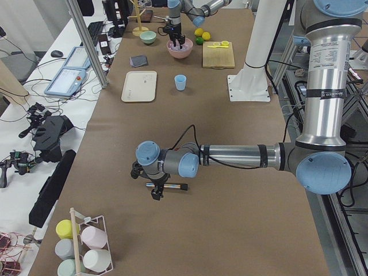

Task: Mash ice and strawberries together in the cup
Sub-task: 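Lower the right gripper into the bowl and grasp an ice cube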

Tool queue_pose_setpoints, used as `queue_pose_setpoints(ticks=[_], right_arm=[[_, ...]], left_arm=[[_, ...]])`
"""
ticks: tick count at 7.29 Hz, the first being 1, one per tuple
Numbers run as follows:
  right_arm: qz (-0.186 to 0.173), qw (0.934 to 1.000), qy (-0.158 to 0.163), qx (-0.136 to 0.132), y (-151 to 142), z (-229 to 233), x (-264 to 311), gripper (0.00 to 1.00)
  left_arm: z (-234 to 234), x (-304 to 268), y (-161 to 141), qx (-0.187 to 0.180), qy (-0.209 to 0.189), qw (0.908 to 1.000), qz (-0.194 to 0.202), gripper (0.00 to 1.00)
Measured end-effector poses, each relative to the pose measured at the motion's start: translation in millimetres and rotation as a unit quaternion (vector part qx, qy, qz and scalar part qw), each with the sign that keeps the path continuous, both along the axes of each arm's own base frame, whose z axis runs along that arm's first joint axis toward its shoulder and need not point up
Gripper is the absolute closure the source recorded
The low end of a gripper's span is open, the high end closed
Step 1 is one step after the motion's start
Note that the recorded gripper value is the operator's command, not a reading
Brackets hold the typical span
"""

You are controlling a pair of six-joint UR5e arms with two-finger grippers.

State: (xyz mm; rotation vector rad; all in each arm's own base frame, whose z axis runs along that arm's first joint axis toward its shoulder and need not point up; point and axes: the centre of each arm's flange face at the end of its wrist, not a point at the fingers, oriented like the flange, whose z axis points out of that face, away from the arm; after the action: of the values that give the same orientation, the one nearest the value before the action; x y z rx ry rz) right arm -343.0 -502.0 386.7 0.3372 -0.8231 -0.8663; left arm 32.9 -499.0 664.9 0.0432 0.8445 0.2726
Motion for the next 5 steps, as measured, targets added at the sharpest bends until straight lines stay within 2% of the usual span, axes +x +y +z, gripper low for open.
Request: queue_pose_setpoints(ticks=[3,5], right_arm=[[-0.004,0.9999,0.015,0.005,12.1,13.8,-9.5,0.32],[-0.005,0.9999,0.014,0.008,13.7,13.4,-9.8,0.42]], left_arm=[[-1.0,0.1,-0.1,0.001,0.000,1.0000,0.000,0.02],[-2.5,0.1,-0.3,0.002,0.001,1.0000,0.000,0.02]])
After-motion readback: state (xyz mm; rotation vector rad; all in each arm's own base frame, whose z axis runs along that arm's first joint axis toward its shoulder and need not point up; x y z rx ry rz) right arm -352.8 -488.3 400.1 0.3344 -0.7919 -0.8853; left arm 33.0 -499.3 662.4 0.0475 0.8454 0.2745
